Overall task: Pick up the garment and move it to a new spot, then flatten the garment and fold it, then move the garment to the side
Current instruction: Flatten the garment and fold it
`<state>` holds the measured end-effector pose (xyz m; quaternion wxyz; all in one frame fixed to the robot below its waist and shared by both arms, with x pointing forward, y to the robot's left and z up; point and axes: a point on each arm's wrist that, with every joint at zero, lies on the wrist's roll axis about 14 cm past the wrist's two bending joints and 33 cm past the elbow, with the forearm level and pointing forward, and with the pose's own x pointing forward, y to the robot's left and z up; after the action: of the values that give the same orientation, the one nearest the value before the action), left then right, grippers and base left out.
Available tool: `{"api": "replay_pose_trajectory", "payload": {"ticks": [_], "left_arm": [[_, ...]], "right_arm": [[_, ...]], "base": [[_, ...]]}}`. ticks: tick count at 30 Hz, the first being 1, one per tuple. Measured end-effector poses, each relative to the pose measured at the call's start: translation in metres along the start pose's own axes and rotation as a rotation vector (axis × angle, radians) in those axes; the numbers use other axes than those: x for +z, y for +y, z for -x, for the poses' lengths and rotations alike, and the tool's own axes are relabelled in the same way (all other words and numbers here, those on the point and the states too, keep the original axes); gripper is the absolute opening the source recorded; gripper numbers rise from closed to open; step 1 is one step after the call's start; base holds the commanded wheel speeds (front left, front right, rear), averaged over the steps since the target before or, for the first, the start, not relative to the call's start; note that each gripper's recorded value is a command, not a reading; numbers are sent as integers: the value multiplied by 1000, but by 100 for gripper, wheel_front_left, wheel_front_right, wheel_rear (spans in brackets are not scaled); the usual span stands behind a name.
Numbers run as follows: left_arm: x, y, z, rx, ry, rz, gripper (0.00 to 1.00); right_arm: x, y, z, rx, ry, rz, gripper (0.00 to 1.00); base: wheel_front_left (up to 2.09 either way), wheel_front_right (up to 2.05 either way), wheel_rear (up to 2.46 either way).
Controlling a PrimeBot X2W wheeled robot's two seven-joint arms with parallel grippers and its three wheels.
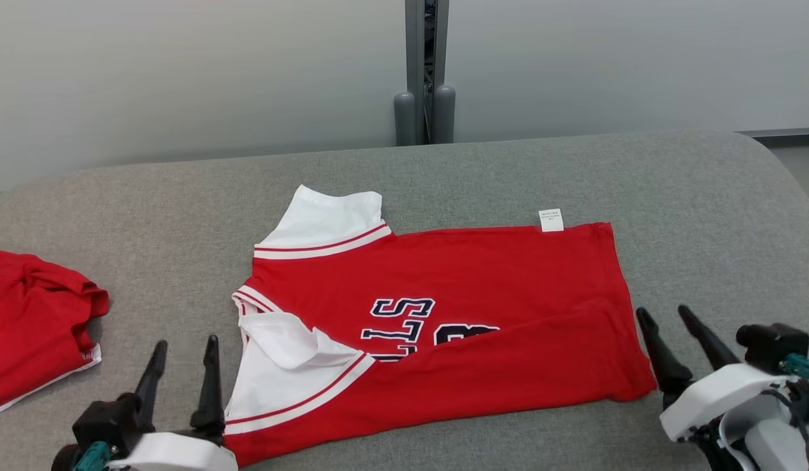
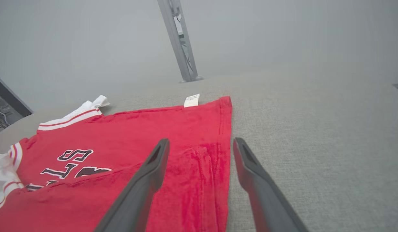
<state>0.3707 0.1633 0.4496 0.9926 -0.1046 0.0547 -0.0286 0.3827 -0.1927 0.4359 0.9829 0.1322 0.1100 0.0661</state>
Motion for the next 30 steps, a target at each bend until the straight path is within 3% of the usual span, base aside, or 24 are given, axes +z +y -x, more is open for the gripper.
{"api": "replay_pose_trajectory", "payload": {"ticks": [3, 10, 16, 25, 30], "left_arm": [[37, 3, 0, 32, -120, -32, 100], [39, 10, 12, 61, -134, -81, 100], [30, -3, 3, -5, -103, -90, 100], [60, -42, -68, -217, -135, -191, 100], [64, -53, -118, -261, -70, -176, 100]], "right_arm": [[35, 5, 0, 9, -126, 43, 100], [29, 11, 12, -4, -144, 70, 100], [22, 13, 11, -14, -135, 67, 100], [27, 14, -5, -13, -128, 77, 100], [39, 14, -22, -15, -147, 82, 100]], "base": [[0, 0, 0], [0, 0, 0], [0, 0, 0], [0, 0, 0], [0, 0, 0]]}}
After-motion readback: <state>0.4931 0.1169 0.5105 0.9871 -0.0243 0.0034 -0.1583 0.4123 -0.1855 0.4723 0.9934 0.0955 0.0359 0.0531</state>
